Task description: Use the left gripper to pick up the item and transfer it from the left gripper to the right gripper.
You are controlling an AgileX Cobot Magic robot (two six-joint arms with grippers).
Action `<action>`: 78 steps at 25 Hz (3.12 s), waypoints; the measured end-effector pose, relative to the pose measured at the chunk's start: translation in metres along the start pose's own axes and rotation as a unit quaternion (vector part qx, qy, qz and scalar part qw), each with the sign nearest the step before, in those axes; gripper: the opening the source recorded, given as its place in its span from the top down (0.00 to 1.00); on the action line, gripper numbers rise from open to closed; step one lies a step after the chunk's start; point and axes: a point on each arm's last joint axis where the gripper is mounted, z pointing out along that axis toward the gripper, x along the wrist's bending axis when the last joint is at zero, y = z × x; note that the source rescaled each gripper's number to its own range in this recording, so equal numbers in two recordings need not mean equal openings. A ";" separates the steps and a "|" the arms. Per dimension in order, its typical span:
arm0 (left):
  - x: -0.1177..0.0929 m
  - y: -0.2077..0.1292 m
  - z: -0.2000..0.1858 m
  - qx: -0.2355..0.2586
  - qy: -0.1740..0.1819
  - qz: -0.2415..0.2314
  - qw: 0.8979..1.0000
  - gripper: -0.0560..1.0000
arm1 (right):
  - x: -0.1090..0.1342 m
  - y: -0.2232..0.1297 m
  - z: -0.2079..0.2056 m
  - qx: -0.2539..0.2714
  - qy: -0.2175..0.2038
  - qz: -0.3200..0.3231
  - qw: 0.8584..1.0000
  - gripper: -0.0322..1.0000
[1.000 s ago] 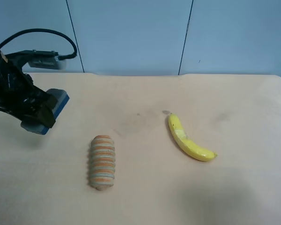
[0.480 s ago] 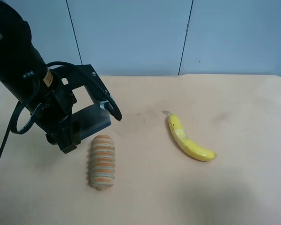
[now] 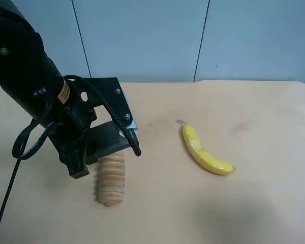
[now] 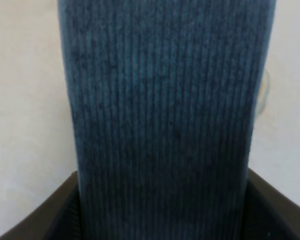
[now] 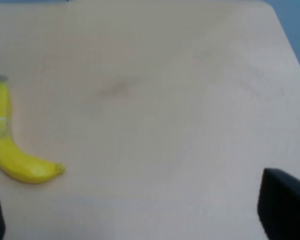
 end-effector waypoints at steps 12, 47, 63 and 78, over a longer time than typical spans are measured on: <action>0.002 0.005 0.000 -0.028 0.010 0.005 1.000 0.95 | 0.000 0.000 0.000 0.000 0.000 0.000 1.000 0.00; 0.007 0.013 -0.024 -0.119 0.048 0.005 0.992 0.95 | 0.098 0.084 0.210 0.218 0.509 0.154 0.819 0.00; 0.003 0.014 -0.025 -0.128 0.030 0.037 0.991 0.95 | 0.146 0.108 0.241 0.225 0.580 0.105 0.776 0.00; 0.004 0.016 -0.026 -0.139 0.032 0.036 0.989 0.95 | 0.174 0.083 0.279 0.279 0.568 0.124 0.765 0.54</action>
